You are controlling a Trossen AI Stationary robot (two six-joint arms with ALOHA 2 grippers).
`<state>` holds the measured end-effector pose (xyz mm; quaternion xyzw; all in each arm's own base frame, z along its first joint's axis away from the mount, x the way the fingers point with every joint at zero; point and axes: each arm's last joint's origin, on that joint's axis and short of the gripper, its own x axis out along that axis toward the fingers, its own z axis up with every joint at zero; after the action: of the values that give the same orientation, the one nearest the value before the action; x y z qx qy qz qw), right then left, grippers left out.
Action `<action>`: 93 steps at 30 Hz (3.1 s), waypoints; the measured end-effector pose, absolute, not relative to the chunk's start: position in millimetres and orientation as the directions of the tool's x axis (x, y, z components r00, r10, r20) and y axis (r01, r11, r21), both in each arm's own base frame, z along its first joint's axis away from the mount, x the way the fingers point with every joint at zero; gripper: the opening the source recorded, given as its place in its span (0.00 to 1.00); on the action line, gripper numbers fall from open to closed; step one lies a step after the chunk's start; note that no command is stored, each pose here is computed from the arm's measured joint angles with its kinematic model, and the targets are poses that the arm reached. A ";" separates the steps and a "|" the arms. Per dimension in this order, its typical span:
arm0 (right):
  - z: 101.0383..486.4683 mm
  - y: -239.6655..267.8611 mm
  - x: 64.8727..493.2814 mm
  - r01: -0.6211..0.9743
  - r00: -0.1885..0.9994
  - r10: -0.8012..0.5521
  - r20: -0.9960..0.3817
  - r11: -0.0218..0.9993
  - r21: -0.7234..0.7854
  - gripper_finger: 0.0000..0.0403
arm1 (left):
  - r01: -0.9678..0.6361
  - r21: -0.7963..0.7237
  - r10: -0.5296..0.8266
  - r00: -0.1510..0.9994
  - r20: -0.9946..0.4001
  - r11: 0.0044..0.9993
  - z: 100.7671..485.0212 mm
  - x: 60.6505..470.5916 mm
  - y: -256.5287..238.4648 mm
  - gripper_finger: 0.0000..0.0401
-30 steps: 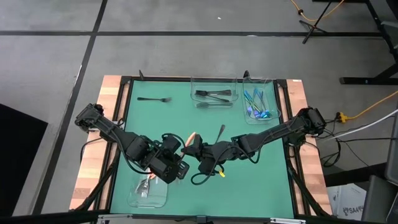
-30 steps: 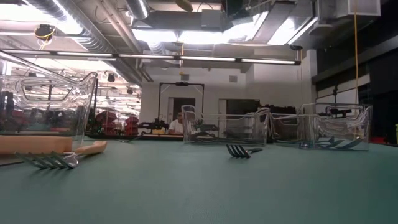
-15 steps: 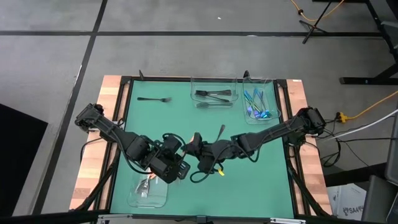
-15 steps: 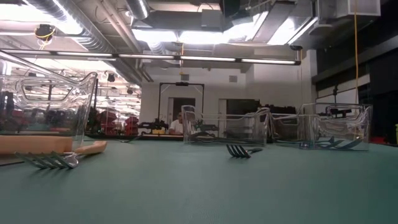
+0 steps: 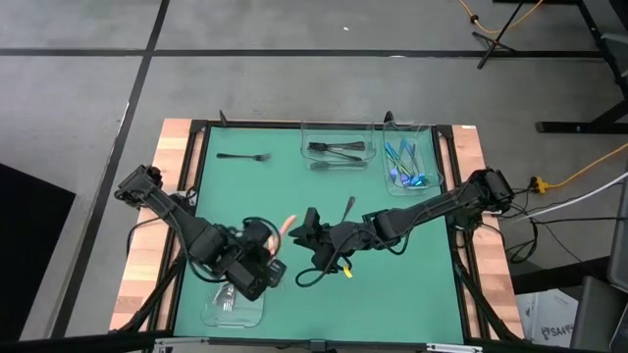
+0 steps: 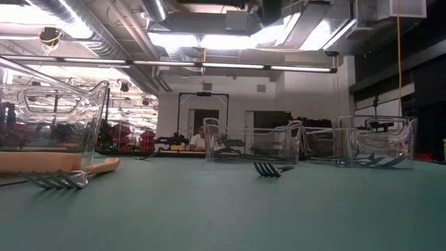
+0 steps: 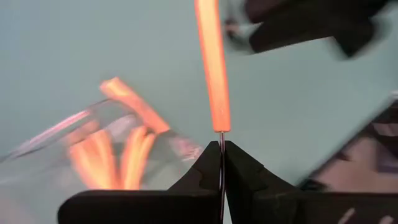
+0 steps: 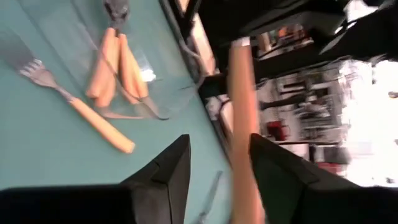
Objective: Sort silverware by color (type)
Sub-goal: Put the orange fork into the bottom transparent bin
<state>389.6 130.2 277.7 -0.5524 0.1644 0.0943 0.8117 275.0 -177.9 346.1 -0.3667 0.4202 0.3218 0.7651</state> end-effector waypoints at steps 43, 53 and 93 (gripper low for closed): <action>261.5 127.3 381.6 -0.443 0.848 -0.056 -0.528 0.472 -0.762 0.38 | -0.961 -0.083 0.086 0.110 -0.990 0.263 197.2 207.1 -221.2 0.01; 261.3 127.3 381.6 -0.444 0.847 -0.056 -0.528 0.472 -0.762 0.38 | -0.961 -0.083 0.086 0.109 -0.990 0.264 197.0 207.1 -221.1 0.01; 261.1 127.3 381.7 -0.443 0.847 -0.057 -0.528 0.471 -0.762 0.38 | -0.961 -0.084 0.086 0.110 -0.990 0.262 197.1 207.1 -221.1 0.02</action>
<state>381.7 127.3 261.1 -0.5006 0.2500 0.1178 0.8204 207.1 -221.1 197.1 -0.4290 0.5101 0.4299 0.6091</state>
